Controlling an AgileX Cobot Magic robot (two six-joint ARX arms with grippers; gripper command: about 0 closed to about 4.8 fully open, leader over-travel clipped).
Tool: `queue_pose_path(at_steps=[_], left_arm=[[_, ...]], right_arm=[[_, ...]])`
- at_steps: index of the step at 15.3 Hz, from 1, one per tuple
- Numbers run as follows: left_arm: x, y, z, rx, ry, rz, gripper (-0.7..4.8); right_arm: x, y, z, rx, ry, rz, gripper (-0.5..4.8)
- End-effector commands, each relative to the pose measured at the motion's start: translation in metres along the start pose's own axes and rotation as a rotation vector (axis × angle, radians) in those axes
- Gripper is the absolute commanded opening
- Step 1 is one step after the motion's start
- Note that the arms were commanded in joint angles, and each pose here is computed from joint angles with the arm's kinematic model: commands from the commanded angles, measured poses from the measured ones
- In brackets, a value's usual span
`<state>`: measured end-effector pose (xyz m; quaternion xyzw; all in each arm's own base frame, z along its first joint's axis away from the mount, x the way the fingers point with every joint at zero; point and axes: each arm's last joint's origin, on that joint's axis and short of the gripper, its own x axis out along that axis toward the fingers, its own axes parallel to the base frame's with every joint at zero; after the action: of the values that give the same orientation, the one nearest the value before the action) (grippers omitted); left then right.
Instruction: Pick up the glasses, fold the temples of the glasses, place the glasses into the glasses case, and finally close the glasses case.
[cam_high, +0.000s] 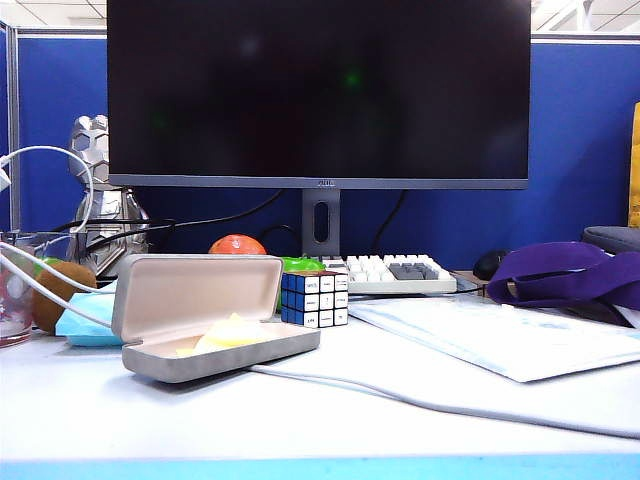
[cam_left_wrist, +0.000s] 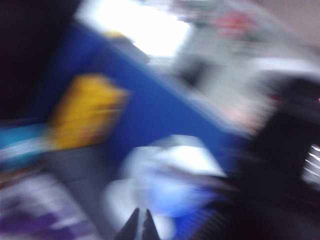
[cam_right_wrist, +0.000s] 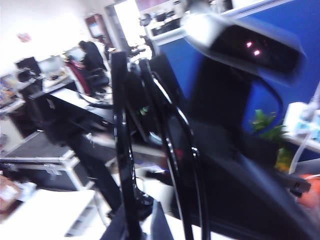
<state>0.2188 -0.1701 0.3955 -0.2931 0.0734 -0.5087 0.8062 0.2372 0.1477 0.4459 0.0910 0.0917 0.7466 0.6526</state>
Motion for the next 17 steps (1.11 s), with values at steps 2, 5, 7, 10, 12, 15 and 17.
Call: queue_pose_path(at_steps=[2, 5, 7, 10, 12, 15, 17], left_arm=[[-0.006, 0.014, -0.006, 0.032, -0.040, 0.355, -0.05], [-0.011, 0.012, -0.003, 0.057, -0.081, 0.427, -0.05], [-0.016, 0.009, -0.001, 0.094, -0.110, 0.482, -0.05], [-0.017, 0.008, -0.001, 0.101, -0.104, 0.488, -0.05], [-0.017, 0.009, -0.002, 0.097, -0.087, 0.475, -0.05], [-0.017, 0.008, -0.002, 0.094, -0.087, 0.473, -0.05], [-0.017, 0.008, -0.001, 0.066, -0.097, 0.470, -0.06]], right_arm=[[-0.001, -0.007, -0.014, -0.110, 0.054, -0.203, -0.05], [-0.006, -0.016, -0.046, -0.138, 0.308, -0.424, -0.05], [-0.008, -0.023, -0.064, -0.104, 0.451, -0.470, -0.05], [-0.003, -0.049, -0.090, -0.101, 0.610, -0.442, -0.05], [0.002, -0.067, -0.104, -0.134, 0.663, -0.402, -0.05], [0.008, -0.084, -0.120, -0.290, 0.742, -0.308, -0.05], [0.019, -0.094, -0.133, -0.351, 0.813, -0.269, -0.05]])
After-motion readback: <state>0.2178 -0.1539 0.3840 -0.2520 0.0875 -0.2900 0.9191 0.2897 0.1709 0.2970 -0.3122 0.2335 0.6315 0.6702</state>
